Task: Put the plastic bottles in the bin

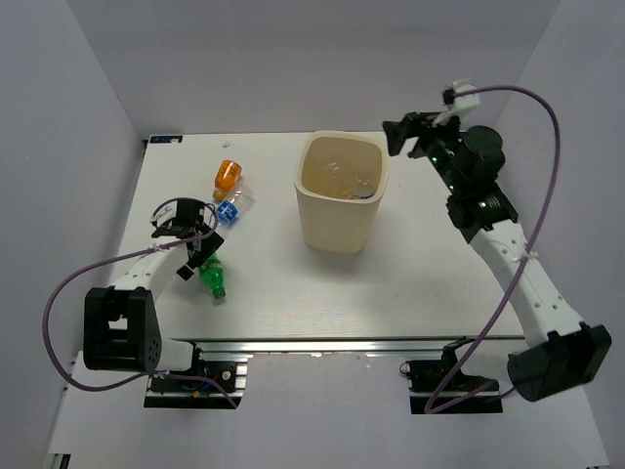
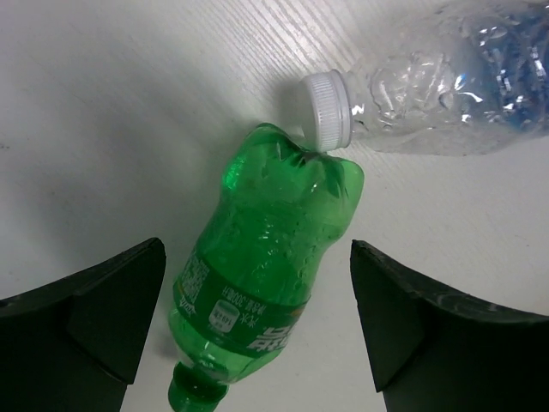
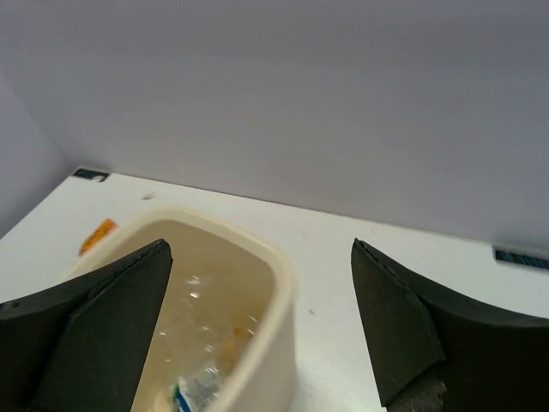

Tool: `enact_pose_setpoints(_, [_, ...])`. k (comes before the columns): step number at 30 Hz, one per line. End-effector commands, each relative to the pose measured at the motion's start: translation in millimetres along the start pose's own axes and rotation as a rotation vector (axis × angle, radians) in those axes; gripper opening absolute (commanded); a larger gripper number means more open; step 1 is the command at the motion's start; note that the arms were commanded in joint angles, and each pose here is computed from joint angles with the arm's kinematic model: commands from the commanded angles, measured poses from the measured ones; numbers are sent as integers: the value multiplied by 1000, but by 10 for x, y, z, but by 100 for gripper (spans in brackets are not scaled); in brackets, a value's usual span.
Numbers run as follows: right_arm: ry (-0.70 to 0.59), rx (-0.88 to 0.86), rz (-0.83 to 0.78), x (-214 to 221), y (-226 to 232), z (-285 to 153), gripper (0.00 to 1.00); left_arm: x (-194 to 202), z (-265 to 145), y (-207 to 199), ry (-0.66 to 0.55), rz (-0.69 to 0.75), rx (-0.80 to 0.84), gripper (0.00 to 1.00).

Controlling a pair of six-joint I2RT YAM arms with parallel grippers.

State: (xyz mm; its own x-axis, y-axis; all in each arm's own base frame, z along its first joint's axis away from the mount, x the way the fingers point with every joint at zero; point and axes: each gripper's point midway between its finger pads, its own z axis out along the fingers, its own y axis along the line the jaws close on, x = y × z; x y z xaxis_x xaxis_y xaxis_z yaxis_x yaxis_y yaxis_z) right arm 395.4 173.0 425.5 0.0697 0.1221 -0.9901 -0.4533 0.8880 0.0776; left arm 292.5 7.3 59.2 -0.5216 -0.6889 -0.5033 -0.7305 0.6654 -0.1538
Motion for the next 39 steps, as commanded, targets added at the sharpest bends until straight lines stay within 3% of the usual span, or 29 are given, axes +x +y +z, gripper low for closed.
enact_pose_setpoints(1, [4, 216, 100, 201, -607, -264, 89, 46, 75, -73, 11, -24, 30, 96])
enact_pose_setpoints(4, [51, 294, 195, 548, -850, -496, 89, 79, 129, -38, 21, -29, 2, 89])
enact_pose_setpoints(6, [59, 342, 249, 681, -1018, -639, 89, 74, 153, -14, 14, -31, -14, 76])
enact_pose_setpoints(7, [99, 383, 279, 930, -1168, -771, 89, 60, 161, 2, 6, -35, -22, 64])
enact_pose_setpoints(8, [100, 384, 280, 936, -1169, -774, 89, 59, 161, 2, 6, -35, -22, 64])
enact_pose_setpoints(10, [125, 434, 312, 1091, -1305, -871, 89, 72, 133, 11, 17, -28, -28, 54])
enact_pose_setpoints(11, [137, 441, 323, 1135, -1315, -885, 89, 33, 101, 21, 4, -29, -33, 44])
enact_pose_setpoints(13, [154, 511, 355, 1244, -1495, -993, 89, -42, 5, 52, -14, -31, -50, 37])
enact_pose_setpoints(17, [186, 553, 392, 1431, -1589, -1084, 89, -379, -367, -76, -117, -76, 33, 30])
enact_pose_setpoints(20, [197, 560, 400, 1493, -1621, -1104, 89, -847, -829, -350, -270, -123, 198, 20])
enact_pose_setpoints(23, [206, 566, 396, 1511, -1642, -1114, 89, -1333, -1380, -674, -431, -164, 398, 16])
enact_pose_setpoints(29, [200, 575, 385, 1487, -1652, -1163, 89, -1677, -2473, -1740, -497, -69, 954, 13])
enact_pose_setpoints(31, [194, 574, 377, 1461, -1650, -1176, 89, -1490, -2792, -2101, -493, 41, 1039, 12])
enact_pose_setpoints(32, [194, 574, 374, 1457, -1647, -1183, 89, -1473, -2766, -2269, -521, 72, 1003, 12])
enact_pose_setpoints(33, [195, 572, 362, 1449, -1641, -1197, 89, -1539, -3091, -2401, -597, 125, 1037, 14])
enact_pose_setpoints(39, [183, 615, 337, 1416, -1702, -1273, 89, -1015, -3635, -3184, -509, 308, 1323, 19])
